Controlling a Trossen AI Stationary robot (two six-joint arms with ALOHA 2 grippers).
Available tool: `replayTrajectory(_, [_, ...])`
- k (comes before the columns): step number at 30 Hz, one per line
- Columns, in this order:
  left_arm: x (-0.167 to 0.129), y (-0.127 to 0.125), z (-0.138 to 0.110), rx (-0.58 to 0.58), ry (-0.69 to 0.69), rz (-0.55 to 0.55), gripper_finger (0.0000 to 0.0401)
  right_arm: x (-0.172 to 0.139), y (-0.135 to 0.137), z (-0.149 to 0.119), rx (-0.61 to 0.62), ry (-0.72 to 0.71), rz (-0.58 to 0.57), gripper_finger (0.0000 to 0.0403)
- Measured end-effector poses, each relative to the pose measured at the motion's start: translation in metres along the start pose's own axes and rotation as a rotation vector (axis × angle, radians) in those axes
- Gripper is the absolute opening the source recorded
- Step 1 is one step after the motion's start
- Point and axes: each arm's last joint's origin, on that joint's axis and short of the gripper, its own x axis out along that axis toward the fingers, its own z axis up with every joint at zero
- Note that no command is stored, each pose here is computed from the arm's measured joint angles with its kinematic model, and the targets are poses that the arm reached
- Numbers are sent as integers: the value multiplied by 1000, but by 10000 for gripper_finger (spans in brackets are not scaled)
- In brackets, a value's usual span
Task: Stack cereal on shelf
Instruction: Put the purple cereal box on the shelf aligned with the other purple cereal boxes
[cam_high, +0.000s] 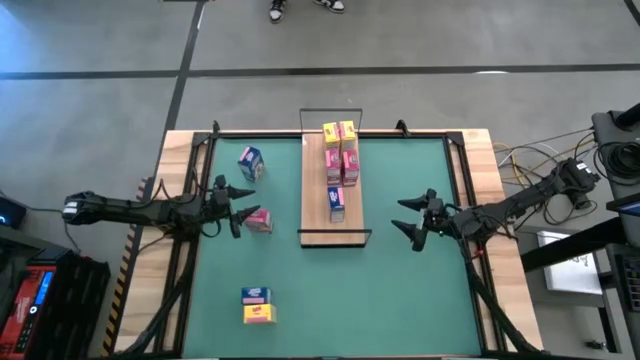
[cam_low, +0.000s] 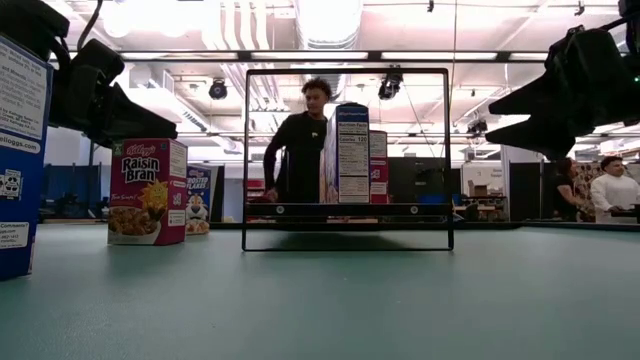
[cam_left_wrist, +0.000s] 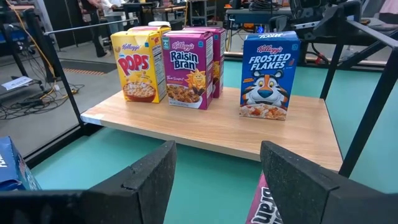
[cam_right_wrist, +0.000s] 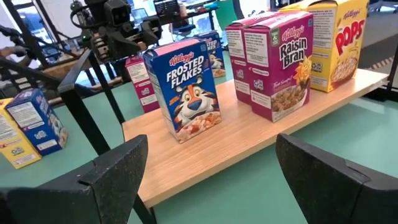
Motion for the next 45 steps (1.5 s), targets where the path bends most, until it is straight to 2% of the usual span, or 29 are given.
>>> replayTrajectory(30, [0, 0, 0, 28, 0, 0, 218, 0, 0, 0, -3, 0, 0, 341])
replayTrajectory(35, [0, 0, 1, -38, -7, -3, 218, 0, 0, 0, -3, 0, 0, 341])
replayTrajectory(37, [-1, -1, 2, -73, -22, -43, 218, 0, 0, 0, -3, 0, -1, 341])
replayTrajectory(40, [-2, -4, 12, -175, -104, -138, 218, 0, 0, 0, -4, 1, -1, 341])
replayTrajectory(45, [-5, -3, 30, -257, -285, -165, 218, 0, 0, 0, -4, 1, -1, 341])
